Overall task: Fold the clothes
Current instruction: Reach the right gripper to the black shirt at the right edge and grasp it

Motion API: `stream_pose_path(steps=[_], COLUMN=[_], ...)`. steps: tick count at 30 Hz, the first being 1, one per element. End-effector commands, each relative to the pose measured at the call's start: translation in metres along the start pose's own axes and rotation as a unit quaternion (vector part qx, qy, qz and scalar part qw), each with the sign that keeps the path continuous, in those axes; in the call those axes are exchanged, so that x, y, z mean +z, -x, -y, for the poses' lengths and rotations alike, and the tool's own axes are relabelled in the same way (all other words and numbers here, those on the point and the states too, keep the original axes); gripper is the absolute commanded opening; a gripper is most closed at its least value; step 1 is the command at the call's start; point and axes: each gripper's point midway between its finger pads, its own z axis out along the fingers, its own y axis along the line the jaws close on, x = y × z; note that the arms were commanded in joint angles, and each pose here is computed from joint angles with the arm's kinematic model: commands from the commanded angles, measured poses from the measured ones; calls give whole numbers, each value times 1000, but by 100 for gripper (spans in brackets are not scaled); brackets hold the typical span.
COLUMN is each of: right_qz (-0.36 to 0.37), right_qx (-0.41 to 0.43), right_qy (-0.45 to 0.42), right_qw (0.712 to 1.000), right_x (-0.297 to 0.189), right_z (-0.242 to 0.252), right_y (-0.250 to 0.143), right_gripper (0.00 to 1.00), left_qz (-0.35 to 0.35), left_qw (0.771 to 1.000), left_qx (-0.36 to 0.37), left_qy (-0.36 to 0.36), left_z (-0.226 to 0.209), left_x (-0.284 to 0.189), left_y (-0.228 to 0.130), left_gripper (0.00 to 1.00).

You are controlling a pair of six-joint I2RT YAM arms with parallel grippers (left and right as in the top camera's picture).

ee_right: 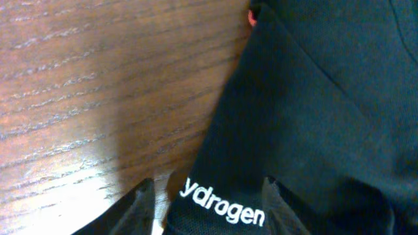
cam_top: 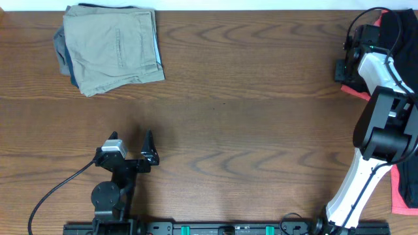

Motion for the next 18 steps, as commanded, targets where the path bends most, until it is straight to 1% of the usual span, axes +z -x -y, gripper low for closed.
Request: stream_pose_path(steps=[1, 3, 5, 9, 11, 18], right_qz=[-4, -6, -8, -9, -9, 30], right_qx=[4, 3, 3, 3, 4, 41], right_qy=[-1, -1, 0, -3, -11, -30], right_qw=[1000, 1000, 1000, 1000, 1000, 998], right_x=[5, 5, 5, 5, 2, -32], right_z=[1, 1, 1, 2, 6, 20], right_y=[-1, -2, -3, -3, -3, 17], right_gripper=[38, 27, 20, 11, 5, 1], left_qz=[-22, -22, -22, -22, -22, -22], left_qw=[1000, 1000, 1000, 1000, 1000, 1000], left_qx=[5, 5, 5, 5, 5, 5], left_qy=[0, 0, 0, 0, 0, 0], left_z=[-2, -2, -2, -2, -2, -2], left_x=[1, 1, 1, 1, 1, 1], left_y=[-15, -15, -15, -15, -15, -15], left_gripper=[98, 98, 98, 98, 98, 98])
